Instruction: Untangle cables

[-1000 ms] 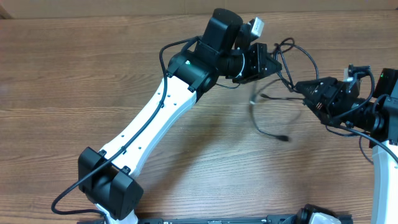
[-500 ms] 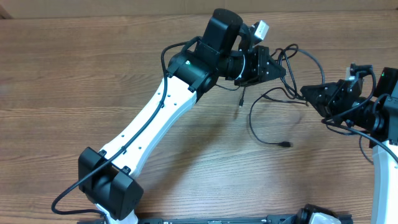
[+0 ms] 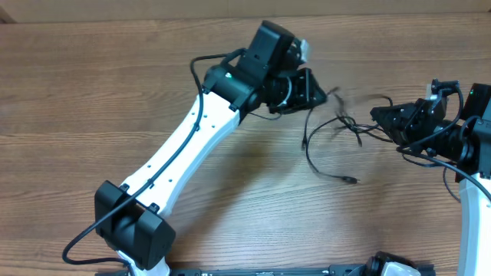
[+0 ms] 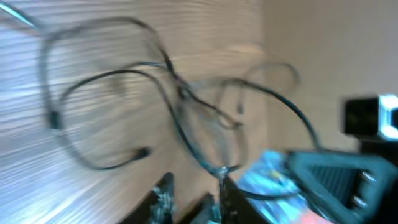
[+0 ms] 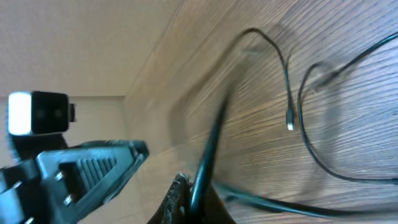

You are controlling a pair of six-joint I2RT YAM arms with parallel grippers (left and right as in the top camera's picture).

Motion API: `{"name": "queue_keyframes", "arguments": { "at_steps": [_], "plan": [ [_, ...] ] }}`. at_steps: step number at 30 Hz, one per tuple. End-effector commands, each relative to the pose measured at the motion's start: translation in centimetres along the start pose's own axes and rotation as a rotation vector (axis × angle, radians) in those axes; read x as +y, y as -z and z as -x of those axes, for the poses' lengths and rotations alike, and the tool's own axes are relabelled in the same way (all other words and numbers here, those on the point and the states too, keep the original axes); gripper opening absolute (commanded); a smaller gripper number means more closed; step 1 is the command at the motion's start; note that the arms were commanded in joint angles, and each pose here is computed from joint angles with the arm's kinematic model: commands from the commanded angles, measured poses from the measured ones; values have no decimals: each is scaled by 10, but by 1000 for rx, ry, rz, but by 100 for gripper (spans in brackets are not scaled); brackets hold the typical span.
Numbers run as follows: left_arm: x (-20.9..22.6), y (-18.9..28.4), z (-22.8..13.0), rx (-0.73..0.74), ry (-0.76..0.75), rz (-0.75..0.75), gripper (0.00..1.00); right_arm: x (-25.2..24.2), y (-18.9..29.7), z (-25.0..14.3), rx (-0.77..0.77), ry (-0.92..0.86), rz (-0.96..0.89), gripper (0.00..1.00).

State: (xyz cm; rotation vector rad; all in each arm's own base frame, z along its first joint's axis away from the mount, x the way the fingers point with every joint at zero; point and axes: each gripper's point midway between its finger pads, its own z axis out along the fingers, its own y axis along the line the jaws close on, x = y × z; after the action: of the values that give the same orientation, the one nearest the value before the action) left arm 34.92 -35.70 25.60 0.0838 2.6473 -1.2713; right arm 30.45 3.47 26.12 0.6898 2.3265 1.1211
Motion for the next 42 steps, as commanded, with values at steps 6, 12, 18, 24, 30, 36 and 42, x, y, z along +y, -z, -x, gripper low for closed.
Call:
{"name": "queue_keyframes", "arguments": {
  "at_steps": [6, 12, 18, 24, 30, 36, 42],
  "plan": [
    [14, 17, 13, -72, -67, 88, 36, 3, 2, 2, -11, 9, 4, 4],
    [10, 12, 3, -45, -161, 90, 54, 4, 2, 3, -14, 12, 7, 4],
    [4, 4, -10, -17, -227, 104, 60, 14, 2, -2, 18, 16, 63, 4],
    [2, 3, -13, -9, -255, 102, 50, 39, 6, -12, 80, 63, 205, 4],
    [2, 2, -15, -4, -271, 103, 49, 69, 17, -26, 153, 176, 392, 4],
    [-4, 2, -9, -29, -290, 83, 50, 80, 25, -36, 190, 245, 485, 4],
    [-12, 0, -17, 6, -365, 36, 44, 83, 26, -37, 195, 249, 500, 4]
  ]
}}
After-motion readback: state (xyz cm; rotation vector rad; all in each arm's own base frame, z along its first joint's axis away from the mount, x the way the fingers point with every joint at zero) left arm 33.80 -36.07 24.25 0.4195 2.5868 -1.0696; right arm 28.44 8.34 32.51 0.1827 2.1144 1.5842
